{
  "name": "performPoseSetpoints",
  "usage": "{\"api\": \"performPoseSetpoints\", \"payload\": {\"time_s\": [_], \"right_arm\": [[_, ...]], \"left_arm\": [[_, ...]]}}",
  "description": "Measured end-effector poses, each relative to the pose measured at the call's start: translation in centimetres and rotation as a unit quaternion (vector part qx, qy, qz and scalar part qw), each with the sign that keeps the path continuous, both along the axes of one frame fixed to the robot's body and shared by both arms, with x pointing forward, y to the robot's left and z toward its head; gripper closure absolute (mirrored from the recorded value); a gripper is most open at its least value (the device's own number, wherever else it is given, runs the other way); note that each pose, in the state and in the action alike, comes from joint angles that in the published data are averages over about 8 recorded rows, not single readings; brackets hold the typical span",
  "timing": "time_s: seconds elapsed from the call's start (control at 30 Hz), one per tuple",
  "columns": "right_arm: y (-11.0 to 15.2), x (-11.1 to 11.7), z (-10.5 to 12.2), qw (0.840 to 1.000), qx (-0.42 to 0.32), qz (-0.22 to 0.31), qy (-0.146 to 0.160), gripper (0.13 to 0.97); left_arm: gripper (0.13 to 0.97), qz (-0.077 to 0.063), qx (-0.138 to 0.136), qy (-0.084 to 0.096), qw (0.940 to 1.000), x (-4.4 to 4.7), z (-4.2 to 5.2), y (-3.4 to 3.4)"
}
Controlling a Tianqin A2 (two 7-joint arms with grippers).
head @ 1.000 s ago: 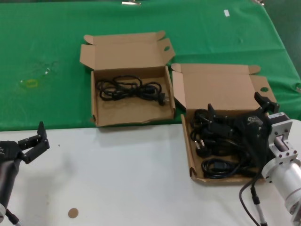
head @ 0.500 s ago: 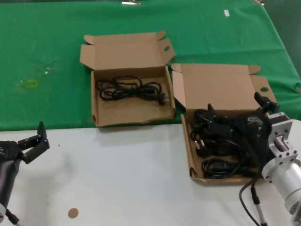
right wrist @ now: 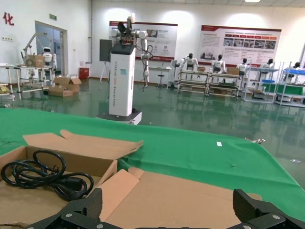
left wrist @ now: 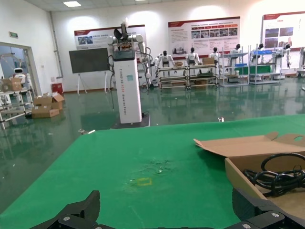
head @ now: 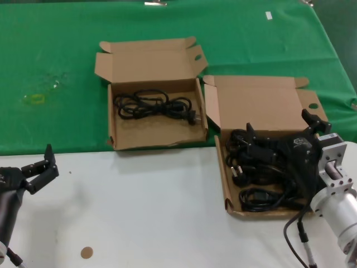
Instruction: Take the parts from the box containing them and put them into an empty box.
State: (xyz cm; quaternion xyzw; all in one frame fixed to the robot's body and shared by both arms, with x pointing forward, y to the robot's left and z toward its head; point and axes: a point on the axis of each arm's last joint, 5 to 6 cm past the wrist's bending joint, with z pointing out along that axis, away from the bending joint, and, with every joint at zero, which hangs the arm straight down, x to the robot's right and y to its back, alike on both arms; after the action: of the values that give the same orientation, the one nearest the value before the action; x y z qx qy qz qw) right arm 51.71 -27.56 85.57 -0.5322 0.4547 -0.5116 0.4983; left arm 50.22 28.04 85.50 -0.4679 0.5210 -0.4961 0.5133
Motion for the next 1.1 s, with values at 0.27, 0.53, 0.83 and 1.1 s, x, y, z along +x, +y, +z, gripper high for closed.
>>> {"api": "performPoseSetpoints", "payload": {"time_s": [0.27, 0.53, 0.83, 1.1], "right_arm": [[0.0, 0.0, 0.0, 1.0, 0.0, 0.0, 0.0, 0.13], [0.0, 0.0, 0.0, 1.0, 0.0, 0.0, 0.0, 0.13], [0.0, 0.0, 0.0, 1.0, 0.0, 0.0, 0.0, 0.13], [0.0, 0.0, 0.0, 1.0, 0.0, 0.0, 0.0, 0.13]], "left_arm": [[0.132, 0.0, 0.0, 0.0, 1.0, 0.0, 0.0, 0.0], [0.132, 0.0, 0.0, 0.0, 1.0, 0.0, 0.0, 0.0], [0.132, 0.0, 0.0, 0.0, 1.0, 0.0, 0.0, 0.0], [0.132, 0.0, 0.0, 0.0, 1.0, 0.0, 0.0, 0.0]]}}
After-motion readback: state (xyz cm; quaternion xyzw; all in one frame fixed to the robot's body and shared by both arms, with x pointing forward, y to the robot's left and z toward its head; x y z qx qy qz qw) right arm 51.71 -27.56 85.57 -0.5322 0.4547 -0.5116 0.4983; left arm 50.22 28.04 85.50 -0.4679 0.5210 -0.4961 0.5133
